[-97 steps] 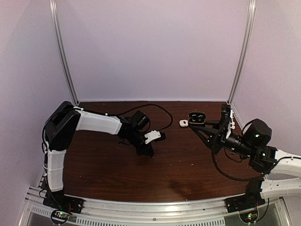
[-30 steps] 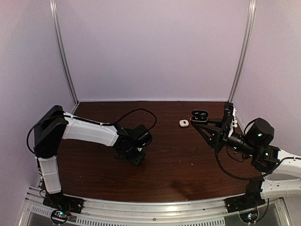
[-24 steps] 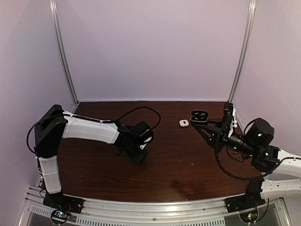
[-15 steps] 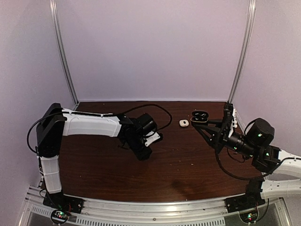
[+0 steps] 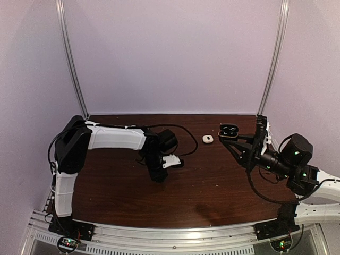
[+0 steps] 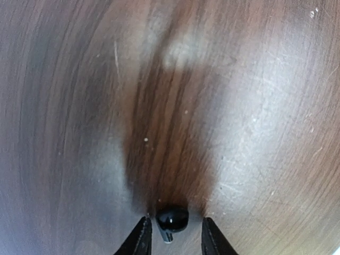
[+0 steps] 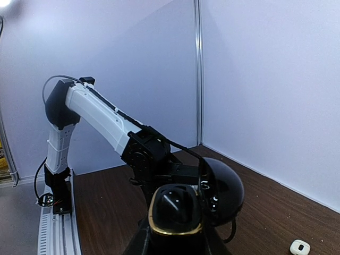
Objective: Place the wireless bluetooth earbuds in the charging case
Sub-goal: Pick up the left earbud from the center of the board.
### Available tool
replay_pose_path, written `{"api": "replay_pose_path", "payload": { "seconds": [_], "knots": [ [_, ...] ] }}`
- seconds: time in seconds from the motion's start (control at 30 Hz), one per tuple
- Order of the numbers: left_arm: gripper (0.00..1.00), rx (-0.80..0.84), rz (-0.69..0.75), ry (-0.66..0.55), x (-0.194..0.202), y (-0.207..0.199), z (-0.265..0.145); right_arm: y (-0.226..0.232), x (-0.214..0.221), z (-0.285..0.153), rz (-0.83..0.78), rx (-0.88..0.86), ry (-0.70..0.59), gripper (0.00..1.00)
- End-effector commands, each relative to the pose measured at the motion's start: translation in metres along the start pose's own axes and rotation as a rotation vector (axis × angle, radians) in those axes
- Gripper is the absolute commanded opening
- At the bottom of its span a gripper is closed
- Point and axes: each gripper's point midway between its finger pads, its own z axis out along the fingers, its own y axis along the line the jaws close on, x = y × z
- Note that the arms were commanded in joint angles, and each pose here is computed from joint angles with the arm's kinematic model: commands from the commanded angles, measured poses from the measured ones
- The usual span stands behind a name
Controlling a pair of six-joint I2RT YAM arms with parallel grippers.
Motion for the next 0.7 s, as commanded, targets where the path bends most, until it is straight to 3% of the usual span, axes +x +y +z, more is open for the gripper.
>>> {"api": "replay_pose_path", "payload": {
  "seconds": [0.0,0.53,0.67],
  "knots": [
    [0.34,0.016,0.052,-0.013,-0.011,0.0,0.001,-0.004,-0.011,0.0,-0.005,0.022,-0.024,0.0],
    [0.18,0.039,0.045,0.018,-0.007,-0.001,0.007,-0.005,-0.008,0.004,-0.009,0.021,-0.013,0.0],
    [0.11,-0.028,0.013,-0.023,-0.015,0.014,-0.004,-0.006,-0.007,0.005,-0.009,0.024,-0.015,0.0]
  ]
}}
